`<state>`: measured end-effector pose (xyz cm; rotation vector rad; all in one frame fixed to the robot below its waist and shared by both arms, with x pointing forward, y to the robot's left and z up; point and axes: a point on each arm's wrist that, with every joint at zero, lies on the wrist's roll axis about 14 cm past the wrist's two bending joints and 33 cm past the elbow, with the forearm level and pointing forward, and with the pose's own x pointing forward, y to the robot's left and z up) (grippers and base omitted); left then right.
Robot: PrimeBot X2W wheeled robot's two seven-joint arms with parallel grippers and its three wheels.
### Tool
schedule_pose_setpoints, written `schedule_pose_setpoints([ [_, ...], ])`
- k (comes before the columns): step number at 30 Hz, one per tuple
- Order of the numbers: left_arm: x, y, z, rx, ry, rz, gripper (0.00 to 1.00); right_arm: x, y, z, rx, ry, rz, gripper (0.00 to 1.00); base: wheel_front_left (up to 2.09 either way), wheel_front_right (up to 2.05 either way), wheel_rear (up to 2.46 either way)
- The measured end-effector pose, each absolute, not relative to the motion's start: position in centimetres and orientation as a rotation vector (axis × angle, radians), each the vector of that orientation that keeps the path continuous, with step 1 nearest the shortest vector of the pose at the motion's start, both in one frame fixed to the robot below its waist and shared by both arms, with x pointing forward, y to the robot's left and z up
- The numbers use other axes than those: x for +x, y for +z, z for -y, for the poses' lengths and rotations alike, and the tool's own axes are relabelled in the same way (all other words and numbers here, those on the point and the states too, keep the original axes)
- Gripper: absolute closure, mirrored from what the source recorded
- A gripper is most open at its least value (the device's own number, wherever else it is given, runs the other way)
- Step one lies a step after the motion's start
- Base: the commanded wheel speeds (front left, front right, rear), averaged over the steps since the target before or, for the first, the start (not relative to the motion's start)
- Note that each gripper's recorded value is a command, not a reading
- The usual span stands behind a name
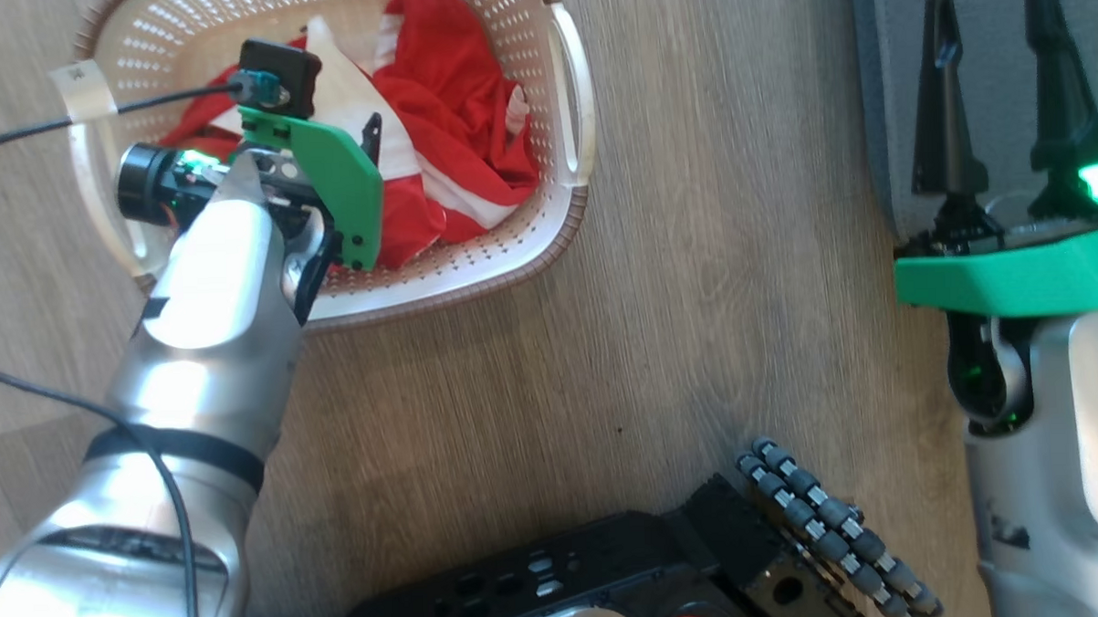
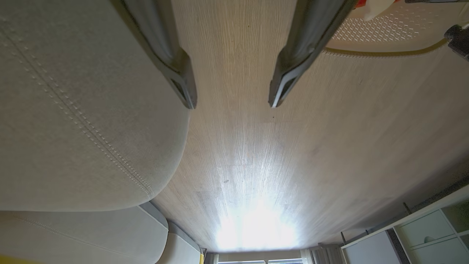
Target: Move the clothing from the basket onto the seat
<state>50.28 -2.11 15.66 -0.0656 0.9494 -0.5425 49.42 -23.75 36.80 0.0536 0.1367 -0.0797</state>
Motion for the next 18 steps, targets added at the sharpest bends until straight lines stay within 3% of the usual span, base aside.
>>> schedule_pose_setpoints([
  [18, 48.3, 9.6, 0.5, -0.013, -0.517, -1.110, 0.00, 47.5, 33.7, 24.8, 0.025, -0.112, -0.226, 0.00, 0.00, 0.00, 0.00],
])
